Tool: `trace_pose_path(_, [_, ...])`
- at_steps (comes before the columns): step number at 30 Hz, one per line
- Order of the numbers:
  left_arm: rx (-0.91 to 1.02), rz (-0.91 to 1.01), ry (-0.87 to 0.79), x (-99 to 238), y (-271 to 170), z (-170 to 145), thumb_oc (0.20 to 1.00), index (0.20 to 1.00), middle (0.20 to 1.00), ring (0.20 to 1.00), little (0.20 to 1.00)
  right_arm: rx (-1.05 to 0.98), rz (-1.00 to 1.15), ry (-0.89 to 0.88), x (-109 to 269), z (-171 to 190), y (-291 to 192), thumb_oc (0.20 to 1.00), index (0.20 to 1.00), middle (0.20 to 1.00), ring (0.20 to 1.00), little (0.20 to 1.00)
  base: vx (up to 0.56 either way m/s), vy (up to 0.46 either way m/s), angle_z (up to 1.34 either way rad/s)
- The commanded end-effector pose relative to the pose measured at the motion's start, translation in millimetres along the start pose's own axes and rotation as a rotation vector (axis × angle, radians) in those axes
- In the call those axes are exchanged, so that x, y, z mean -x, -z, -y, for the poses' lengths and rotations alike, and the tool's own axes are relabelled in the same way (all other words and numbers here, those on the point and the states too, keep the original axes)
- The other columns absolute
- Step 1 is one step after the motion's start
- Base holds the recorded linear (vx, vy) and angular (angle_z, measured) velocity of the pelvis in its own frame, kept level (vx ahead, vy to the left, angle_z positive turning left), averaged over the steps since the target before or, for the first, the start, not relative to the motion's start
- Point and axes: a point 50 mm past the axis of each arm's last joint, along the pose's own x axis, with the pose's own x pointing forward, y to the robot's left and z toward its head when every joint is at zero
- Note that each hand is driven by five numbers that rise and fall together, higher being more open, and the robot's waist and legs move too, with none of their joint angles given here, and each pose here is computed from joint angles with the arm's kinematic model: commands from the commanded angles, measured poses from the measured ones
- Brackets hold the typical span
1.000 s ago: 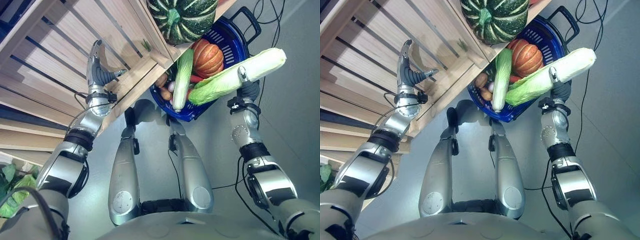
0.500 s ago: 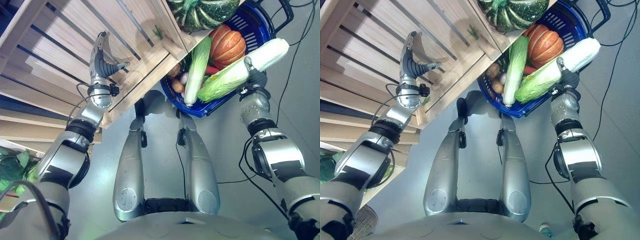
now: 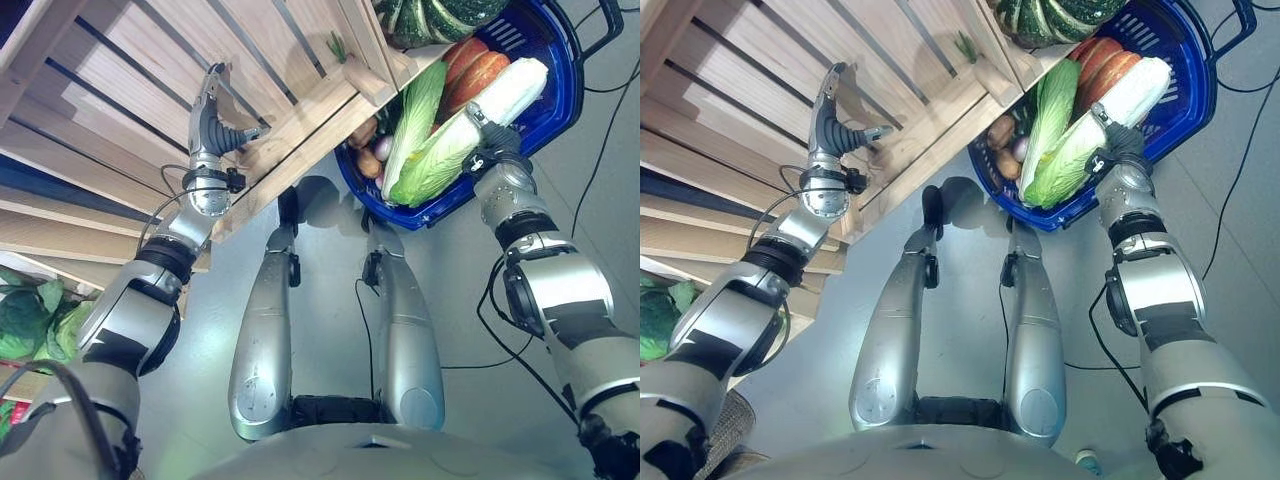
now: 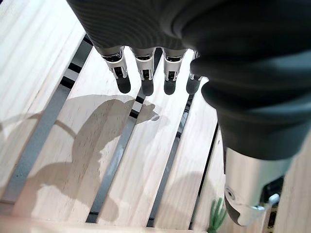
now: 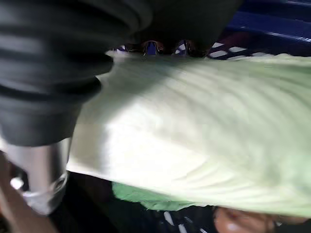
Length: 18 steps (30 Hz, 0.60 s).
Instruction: Pick up fruits and vegetables into the basket
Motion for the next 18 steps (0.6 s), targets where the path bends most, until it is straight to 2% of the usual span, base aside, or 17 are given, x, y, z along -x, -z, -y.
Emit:
trace_pose_path(1, [0.116,0.040,-0.019,3.9,-14.0,11.9,1.000,1.000,1.000,1.000,1.000,0.075,0.028,0.100,-2.5,33.2,-16.6,1.000,1.000,1.000,1.000,1.000,0.01,0.008,0.07])
trace_pose_path(18, [0.134,0.045,-0.035,6.0,-16.5,10.7,1.000,1.000,1.000,1.000,1.000,0.101,-0.046,0.133,-2.5,43.0,-9.0,1.000,1.000,1.000,1.000,1.000,0.00,0.002,0.01])
